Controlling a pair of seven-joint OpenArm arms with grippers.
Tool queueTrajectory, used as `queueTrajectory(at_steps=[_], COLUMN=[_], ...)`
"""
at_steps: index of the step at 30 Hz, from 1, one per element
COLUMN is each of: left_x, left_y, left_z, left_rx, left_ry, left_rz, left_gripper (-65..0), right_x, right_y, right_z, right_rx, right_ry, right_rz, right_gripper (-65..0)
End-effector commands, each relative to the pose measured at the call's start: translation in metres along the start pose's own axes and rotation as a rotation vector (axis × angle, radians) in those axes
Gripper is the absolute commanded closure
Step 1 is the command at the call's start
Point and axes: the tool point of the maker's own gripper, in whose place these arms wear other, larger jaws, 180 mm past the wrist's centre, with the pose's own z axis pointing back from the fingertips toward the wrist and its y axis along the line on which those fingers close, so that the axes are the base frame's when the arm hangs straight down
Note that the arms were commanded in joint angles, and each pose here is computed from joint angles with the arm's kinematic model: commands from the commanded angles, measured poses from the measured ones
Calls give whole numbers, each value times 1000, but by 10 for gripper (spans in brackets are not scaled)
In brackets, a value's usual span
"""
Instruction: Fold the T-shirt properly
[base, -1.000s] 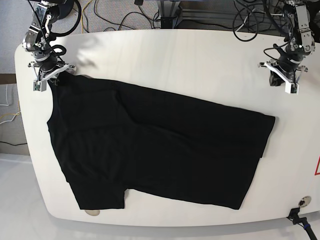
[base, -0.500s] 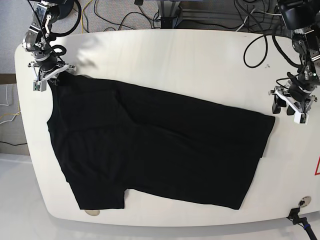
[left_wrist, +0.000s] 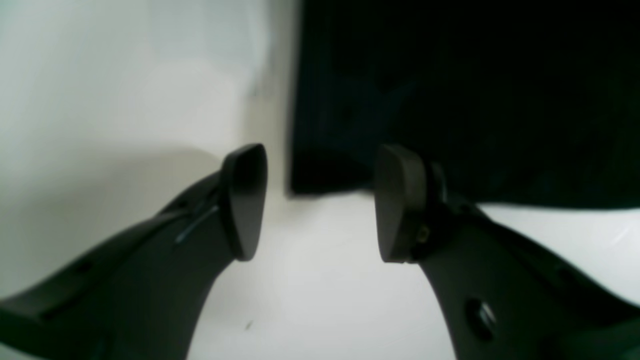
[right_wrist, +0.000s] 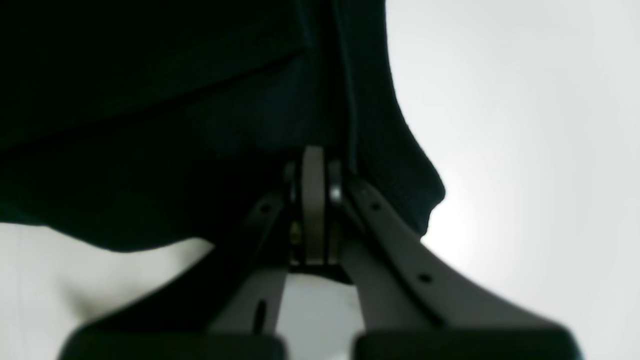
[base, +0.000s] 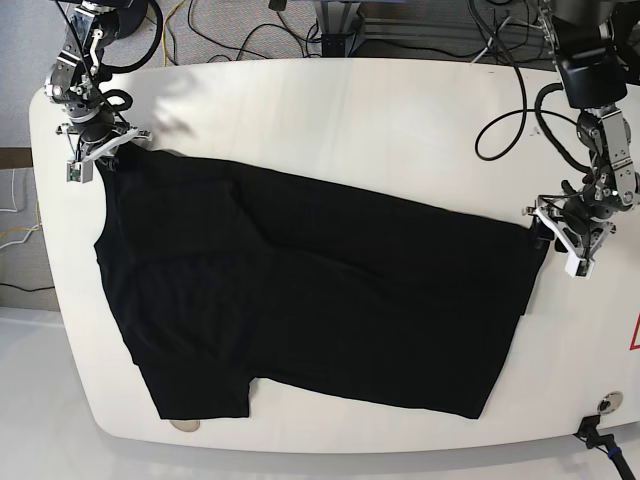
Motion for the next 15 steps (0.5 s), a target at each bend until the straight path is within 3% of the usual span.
queueTrajectory(at_steps=[1,15], left_x=[12,-3], left_y=[10,-3], left_z=[0,-28], left_rx=[7,-48], left_ry=[-52,-15], left_rz=[20,54], left_gripper=[-324,-303], right_x=[-2,-2], right_y=[-5,-4], right_z=[2,2], right_rx=[-9,-8], right_ry=[29,28], right_rz=[21,22], right_gripper=[-3,-3])
